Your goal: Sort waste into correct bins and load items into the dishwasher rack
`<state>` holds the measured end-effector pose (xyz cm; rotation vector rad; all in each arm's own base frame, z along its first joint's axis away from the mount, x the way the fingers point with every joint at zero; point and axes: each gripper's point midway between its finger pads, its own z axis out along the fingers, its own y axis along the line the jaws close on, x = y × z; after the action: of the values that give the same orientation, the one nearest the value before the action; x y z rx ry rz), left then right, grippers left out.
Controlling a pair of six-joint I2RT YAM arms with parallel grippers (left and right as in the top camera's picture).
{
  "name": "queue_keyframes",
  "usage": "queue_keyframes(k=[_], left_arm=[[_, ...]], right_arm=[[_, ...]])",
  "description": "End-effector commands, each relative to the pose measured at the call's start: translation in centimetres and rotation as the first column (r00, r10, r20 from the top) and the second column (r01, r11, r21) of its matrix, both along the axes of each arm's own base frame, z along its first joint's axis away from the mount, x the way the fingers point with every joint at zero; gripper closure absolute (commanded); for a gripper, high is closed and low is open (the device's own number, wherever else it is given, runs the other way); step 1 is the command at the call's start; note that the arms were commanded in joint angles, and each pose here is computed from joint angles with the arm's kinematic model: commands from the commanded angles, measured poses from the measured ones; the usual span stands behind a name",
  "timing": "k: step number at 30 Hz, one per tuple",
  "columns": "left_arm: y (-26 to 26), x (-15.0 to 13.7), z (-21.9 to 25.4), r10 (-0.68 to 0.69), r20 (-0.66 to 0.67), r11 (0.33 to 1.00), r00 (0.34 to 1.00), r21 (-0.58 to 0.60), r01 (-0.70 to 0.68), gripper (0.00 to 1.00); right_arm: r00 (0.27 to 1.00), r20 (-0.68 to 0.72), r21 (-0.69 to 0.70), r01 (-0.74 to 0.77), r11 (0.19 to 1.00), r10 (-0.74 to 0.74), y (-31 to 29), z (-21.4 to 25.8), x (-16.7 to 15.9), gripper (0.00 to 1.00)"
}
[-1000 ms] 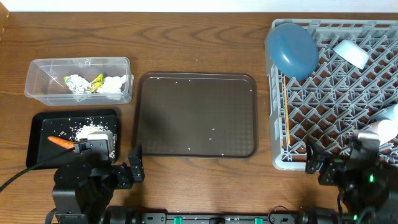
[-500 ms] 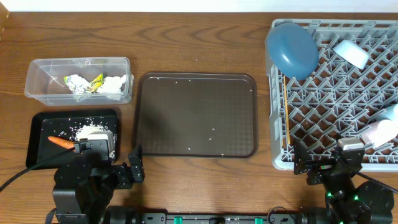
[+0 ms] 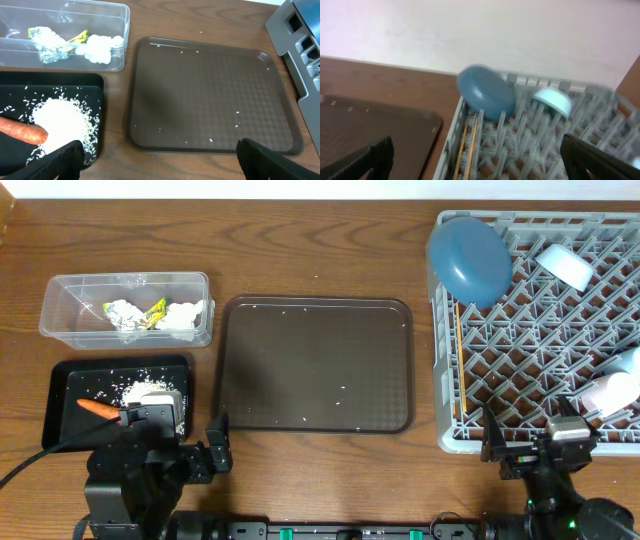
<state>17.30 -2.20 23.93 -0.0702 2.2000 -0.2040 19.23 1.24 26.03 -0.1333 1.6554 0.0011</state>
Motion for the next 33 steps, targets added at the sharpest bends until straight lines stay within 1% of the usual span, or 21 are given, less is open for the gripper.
queue_keyframes(k=[1,4,8,11,12,15,17,19,22,23,33], left_arm=[[0.2,0.0,-0.1,0.013,-0.002,1.000,1.000,0.001,-0.013,0.02],[0.2,0.0,-0.1,0.014,-0.002,1.000,1.000,0.000,-0.014,0.02],[0.2,0.0,-0.1,0.014,-0.002,1.000,1.000,0.001,-0.014,0.02],[0.2,0.0,-0.1,0.014,-0.002,1.000,1.000,0.000,-0.014,0.02],[0.2,0.0,-0.1,0.014,-0.002,1.000,1.000,0.000,-0.014,0.02],[0.2,0.0,-0.1,0.014,-0.002,1.000,1.000,0.000,-0.014,0.02],[0.2,0.0,-0.1,0.014,-0.002,1.000,1.000,0.000,-0.014,0.02],[0.2,0.0,-0.1,0.014,-0.002,1.000,1.000,0.000,-0.014,0.02],[0.2,0.0,-0.1,0.013,-0.002,1.000,1.000,0.001,-0.013,0.02],[0.2,0.0,-0.1,0.014,-0.002,1.000,1.000,0.001,-0.014,0.02],[0.2,0.0,-0.1,0.014,-0.002,1.000,1.000,0.000,-0.014,0.02]], right_arm=[[1.000,0.009,-0.031,-0.004,1.000,0.004,0.0,-1.5,1.0,0.01],[0.998,0.057,-0.033,-0.002,0.999,0.004,0.0,-2.5,2.5,0.01],[0.983,0.184,-0.034,0.034,0.999,-0.027,-0.6,-3.3,4.4,0.01],[0.970,0.237,-0.024,0.065,0.998,-0.058,-1.2,-4.0,4.9,0.01],[0.965,0.250,-0.001,0.084,0.996,-0.081,-1.6,-4.4,5.1,0.01],[0.965,0.201,0.064,0.158,0.985,-0.168,-3.0,-5.6,5.2,0.01],[0.967,0.179,0.059,0.175,0.983,-0.183,-3.3,-6.2,5.3,0.01],[0.977,0.128,0.054,0.167,0.984,-0.173,-3.1,-7.5,5.4,0.01],[0.995,0.037,0.046,0.086,0.995,-0.088,-1.6,-9.7,5.4,0.01],[0.996,0.009,0.045,0.084,0.995,-0.084,-1.5,-10.4,5.4,0.01],[0.996,0.013,0.045,0.089,0.995,-0.089,-1.6,-10.3,5.4,0.01]])
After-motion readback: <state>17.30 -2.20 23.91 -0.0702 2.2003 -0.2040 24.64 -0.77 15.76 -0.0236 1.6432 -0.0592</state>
